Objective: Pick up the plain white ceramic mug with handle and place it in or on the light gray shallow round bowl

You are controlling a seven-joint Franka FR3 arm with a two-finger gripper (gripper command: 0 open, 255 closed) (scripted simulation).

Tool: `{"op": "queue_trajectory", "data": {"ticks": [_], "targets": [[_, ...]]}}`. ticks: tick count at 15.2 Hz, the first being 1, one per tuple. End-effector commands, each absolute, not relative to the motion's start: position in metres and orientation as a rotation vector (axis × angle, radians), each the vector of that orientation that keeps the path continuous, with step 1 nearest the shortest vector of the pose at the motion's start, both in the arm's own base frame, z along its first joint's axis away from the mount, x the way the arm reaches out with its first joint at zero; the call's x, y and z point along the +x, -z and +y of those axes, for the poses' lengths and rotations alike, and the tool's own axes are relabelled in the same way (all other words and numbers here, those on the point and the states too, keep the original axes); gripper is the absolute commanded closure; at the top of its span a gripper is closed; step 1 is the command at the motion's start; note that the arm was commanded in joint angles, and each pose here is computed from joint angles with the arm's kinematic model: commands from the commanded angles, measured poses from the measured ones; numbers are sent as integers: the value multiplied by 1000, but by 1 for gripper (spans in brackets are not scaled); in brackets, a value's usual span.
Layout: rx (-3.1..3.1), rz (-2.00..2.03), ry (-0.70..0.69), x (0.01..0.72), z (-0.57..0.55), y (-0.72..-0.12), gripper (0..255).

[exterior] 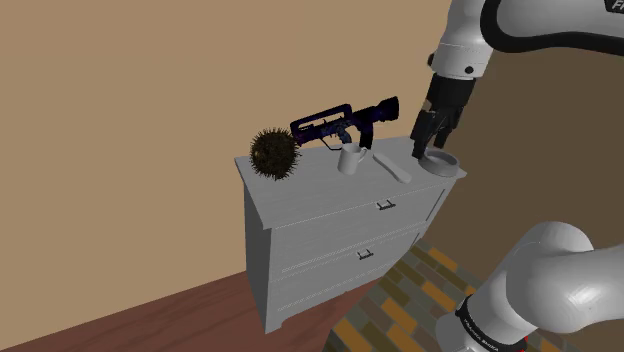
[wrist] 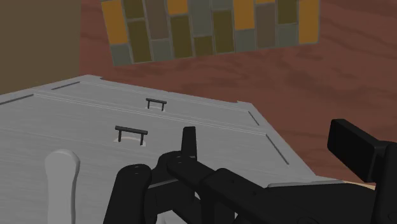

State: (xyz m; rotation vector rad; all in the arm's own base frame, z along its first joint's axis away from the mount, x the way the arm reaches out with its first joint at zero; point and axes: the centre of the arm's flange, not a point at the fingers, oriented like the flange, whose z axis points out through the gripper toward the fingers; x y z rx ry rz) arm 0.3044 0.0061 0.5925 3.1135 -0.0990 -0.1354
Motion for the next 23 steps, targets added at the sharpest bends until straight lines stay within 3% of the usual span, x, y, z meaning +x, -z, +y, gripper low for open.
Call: {"op": "queue_trajectory", "data": {"ticks": [1,23], "targets": [[3114,-99,135,304,6,-592,0],[3110,-63,224,542,-108,-453,0]]}}
